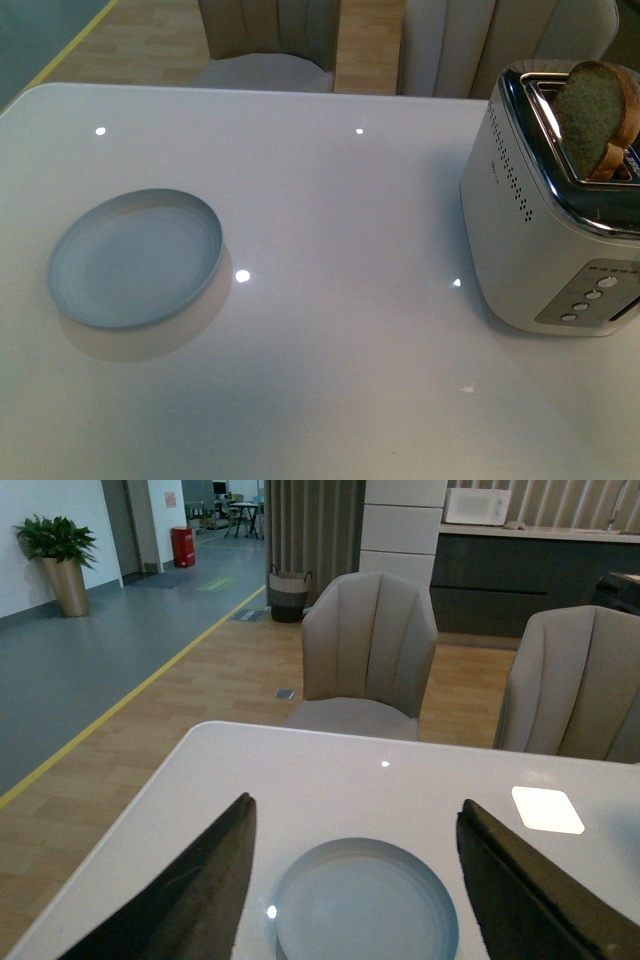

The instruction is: Left arm holds plate, right arm toasts bread

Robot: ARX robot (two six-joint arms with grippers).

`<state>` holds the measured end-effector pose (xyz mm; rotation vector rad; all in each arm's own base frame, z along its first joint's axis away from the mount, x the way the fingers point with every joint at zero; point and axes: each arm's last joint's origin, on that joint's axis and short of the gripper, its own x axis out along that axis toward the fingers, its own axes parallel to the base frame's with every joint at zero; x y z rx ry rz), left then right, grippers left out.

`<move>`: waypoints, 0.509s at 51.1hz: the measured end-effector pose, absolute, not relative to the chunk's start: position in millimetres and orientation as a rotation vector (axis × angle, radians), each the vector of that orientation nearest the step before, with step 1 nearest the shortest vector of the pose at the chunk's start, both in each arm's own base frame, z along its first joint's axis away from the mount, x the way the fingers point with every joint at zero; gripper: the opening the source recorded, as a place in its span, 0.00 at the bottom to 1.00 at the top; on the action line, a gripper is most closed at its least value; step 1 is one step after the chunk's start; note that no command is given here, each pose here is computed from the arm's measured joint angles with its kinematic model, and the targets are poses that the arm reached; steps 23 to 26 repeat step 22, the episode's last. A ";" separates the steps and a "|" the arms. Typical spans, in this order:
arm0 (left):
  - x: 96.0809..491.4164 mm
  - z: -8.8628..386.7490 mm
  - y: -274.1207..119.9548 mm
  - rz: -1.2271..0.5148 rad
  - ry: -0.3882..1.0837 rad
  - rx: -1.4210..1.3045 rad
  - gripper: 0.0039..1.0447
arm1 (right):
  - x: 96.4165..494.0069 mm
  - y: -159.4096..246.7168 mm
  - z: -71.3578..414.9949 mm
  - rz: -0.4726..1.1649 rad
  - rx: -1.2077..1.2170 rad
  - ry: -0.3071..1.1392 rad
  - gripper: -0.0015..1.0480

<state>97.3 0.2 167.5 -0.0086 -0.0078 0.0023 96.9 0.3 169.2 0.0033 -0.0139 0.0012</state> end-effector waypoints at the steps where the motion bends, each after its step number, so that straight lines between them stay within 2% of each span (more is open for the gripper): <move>1: 97.3 167.5 0.2 0.002 -0.008 -0.009 0.65 | 96.9 0.3 169.2 0.001 0.003 -0.014 0.92; 8: 97.3 167.5 0.2 0.002 -0.008 -0.008 0.94 | 96.9 0.3 169.2 0.001 0.003 -0.014 0.92; 26: 97.3 167.5 0.2 0.002 -0.008 -0.006 0.93 | 96.9 0.3 169.2 0.001 0.003 -0.014 0.92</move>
